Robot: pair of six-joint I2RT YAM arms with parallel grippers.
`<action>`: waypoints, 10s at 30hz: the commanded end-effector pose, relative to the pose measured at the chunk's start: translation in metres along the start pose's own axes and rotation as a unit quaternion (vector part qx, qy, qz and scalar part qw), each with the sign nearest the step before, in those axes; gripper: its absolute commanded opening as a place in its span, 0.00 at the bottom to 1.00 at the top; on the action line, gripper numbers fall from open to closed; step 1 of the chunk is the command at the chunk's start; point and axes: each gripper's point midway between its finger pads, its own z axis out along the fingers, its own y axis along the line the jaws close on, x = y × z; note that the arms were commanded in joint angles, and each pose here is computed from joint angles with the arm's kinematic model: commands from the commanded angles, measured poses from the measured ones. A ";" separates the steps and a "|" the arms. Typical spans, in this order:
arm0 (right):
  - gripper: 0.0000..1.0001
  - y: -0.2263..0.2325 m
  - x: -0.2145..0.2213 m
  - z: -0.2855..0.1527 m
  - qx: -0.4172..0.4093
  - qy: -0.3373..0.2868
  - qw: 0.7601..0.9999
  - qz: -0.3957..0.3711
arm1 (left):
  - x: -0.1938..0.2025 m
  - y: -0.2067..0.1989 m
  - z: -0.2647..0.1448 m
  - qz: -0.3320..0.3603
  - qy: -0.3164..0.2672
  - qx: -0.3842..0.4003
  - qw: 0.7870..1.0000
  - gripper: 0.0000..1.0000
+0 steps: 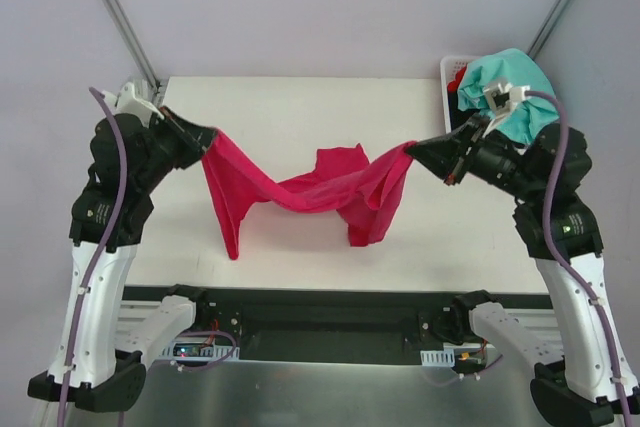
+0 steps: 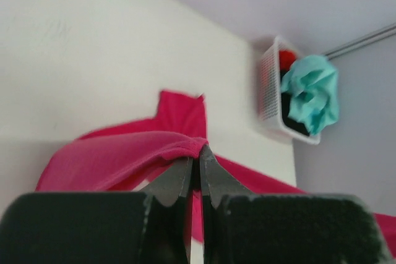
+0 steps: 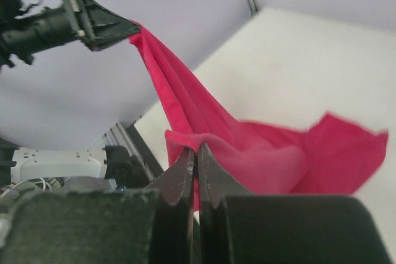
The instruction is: Fold and stack the t-shirts
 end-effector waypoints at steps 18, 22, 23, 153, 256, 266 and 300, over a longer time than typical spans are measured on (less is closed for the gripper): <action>0.01 0.113 -0.034 -0.104 -0.020 -0.067 0.998 0.009 | -0.019 -0.065 -0.225 -0.030 -0.116 0.122 0.985 0.00; 0.01 0.091 -0.041 -0.079 -0.008 -0.057 0.998 0.006 | -0.032 -0.053 -0.167 -0.027 -0.090 0.066 0.993 0.00; 0.01 0.078 -0.040 -0.069 0.002 -0.050 0.999 0.002 | -0.033 -0.047 -0.153 -0.026 -0.084 0.050 0.995 0.00; 0.77 -0.216 0.190 0.123 0.080 0.203 0.954 0.207 | 0.205 0.166 0.164 -0.059 0.237 -0.140 0.960 0.99; 0.79 -0.157 0.084 0.099 -0.022 0.090 0.979 0.183 | 0.167 0.341 0.254 -0.106 0.214 -0.374 0.896 0.99; 0.79 -0.160 0.082 0.103 -0.025 0.089 0.979 0.182 | 0.113 0.344 0.286 -0.097 0.192 -0.371 0.903 0.99; 0.79 -0.347 0.142 0.176 -0.075 0.030 0.906 0.416 | 0.172 0.214 0.238 -0.103 0.287 -0.255 0.918 0.99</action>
